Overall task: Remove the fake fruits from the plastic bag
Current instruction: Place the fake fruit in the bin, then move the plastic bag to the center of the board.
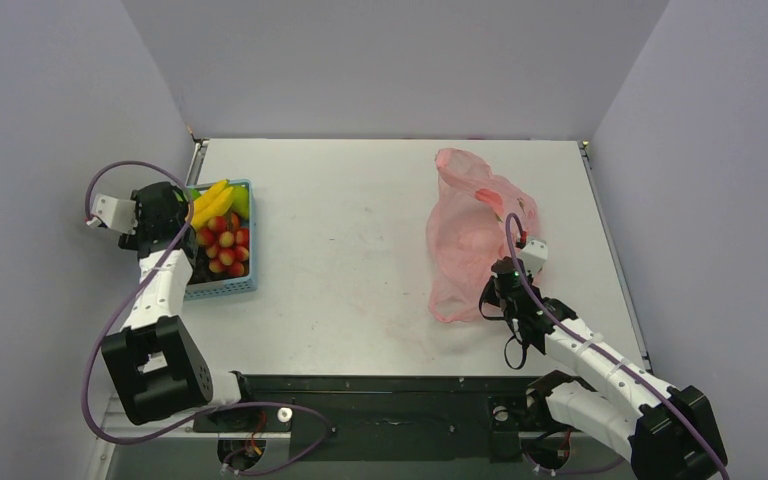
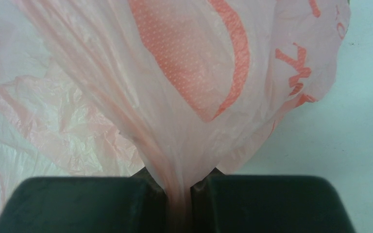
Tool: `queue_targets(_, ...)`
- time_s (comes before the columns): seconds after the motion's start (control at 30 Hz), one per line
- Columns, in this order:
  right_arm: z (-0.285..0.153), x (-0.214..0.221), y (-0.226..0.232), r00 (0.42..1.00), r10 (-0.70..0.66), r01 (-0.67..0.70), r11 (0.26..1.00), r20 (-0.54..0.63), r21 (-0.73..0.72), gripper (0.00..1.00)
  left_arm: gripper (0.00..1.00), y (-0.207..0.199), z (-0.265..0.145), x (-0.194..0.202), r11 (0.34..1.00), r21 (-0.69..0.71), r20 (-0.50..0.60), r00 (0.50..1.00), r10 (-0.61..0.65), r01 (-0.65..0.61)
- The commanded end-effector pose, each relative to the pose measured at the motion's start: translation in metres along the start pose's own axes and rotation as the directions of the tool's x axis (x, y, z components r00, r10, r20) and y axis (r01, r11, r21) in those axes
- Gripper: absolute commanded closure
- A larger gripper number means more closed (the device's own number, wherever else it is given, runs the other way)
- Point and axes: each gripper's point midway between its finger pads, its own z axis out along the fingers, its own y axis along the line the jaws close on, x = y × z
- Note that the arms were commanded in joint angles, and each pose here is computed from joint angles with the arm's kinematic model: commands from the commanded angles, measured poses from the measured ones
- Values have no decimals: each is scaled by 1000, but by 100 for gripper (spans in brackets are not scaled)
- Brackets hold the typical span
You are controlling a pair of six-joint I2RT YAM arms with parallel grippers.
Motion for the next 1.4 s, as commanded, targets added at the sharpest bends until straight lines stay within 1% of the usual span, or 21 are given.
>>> queue_targets(0.0,-2,-12,11,999,6,-4,999,36,-34,100,37,-5,-9,-19,1000,25,45,999,-19,18)
queue_targets(0.1,-2,-12,10,999,4,-3,999,34,-33,100,32,-8,-14,-26,999,36,53,998,-14,12)
queue_targets(0.23,-2,-12,10,999,2,-1,999,32,-32,100,30,-12,-33,-48,998,57,82,997,5,-10)
queue_targets(0.33,-2,-13,11,1000,-1,2,999,31,-33,100,28,-11,-64,-72,994,105,106,994,19,-30)
queue_targets(0.47,-1,-13,11,1000,-7,8,1000,29,-29,100,28,-11,-116,-82,963,249,72,994,86,-101)
queue_targets(0.6,0,-14,11,1000,-17,17,1000,26,-18,100,31,-19,-165,-52,865,482,-46,982,181,-136)
queue_targets(0.67,0,-16,10,999,-23,23,1000,30,-8,100,36,-24,-189,-18,791,601,-155,954,258,-116)
queue_targets(0.7,0,-19,10,999,-24,25,1000,37,-5,100,37,-32,-208,4,729,679,-215,925,313,-90)
queue_targets(0.73,-1,-22,8,999,-28,28,1000,43,12,100,38,-29,-215,22,711,699,-255,905,341,-72)
queue_targets(0.77,-2,-29,10,998,-25,25,1000,57,16,100,38,-29,-231,47,667,743,-293,870,396,-53)
queue_targets(0.8,-3,-32,7,998,-27,25,999,62,38,100,38,-30,-243,56,637,770,-296,860,417,-43)
queue_targets(0.83,-5,-41,10,997,-10,7,999,78,37,100,38,-28,-259,77,602,798,-310,833,458,-33)
queue_targets(0.87,-4,-44,8,997,12,-16,999,76,52,100,38,-27,-264,82,596,802,-301,837,456,-36)
queue_targets(0.9,-5,-54,11,995,38,-43,998,89,50,100,38,-24,-282,100,558,830,-320,811,490,-10)
queue_targets(0.93,-4,-61,15,993,67,-73,996,98,51,100,38,-22,-285,107,556,831,-324,804,500,-11)
queue_targets(0.97,-3,-67,16,991,83,-90,994,107,58,100,38,-18,-300,125,531,847,-340,769,542,1)
queue_targets(1.0,-2,-80,21,986,105,-114,991,128,67,100,38,-16,-305,133,523,852,-343,755,559,1)
queue_targets(1.07,2,-103,25,979,131,-148,984,155,102,100,38,-7,-337,158,457,889,-345,688,638,23)
queue_targets(1.2,14,-157,21,963,152,-199,957,223,211,100,38,6,-371,176,397,917,-335,627,703,45)
queue_targets(1.33,30,-199,-2,956,153,-229,923,251,308,100,38,16,-391,179,374,922,-354,594,723,94)
queue_targets(1.37,39,-199,-10,965,152,-217,920,214,327,95,38,16,-394,176,372,921,-361,597,716,111)
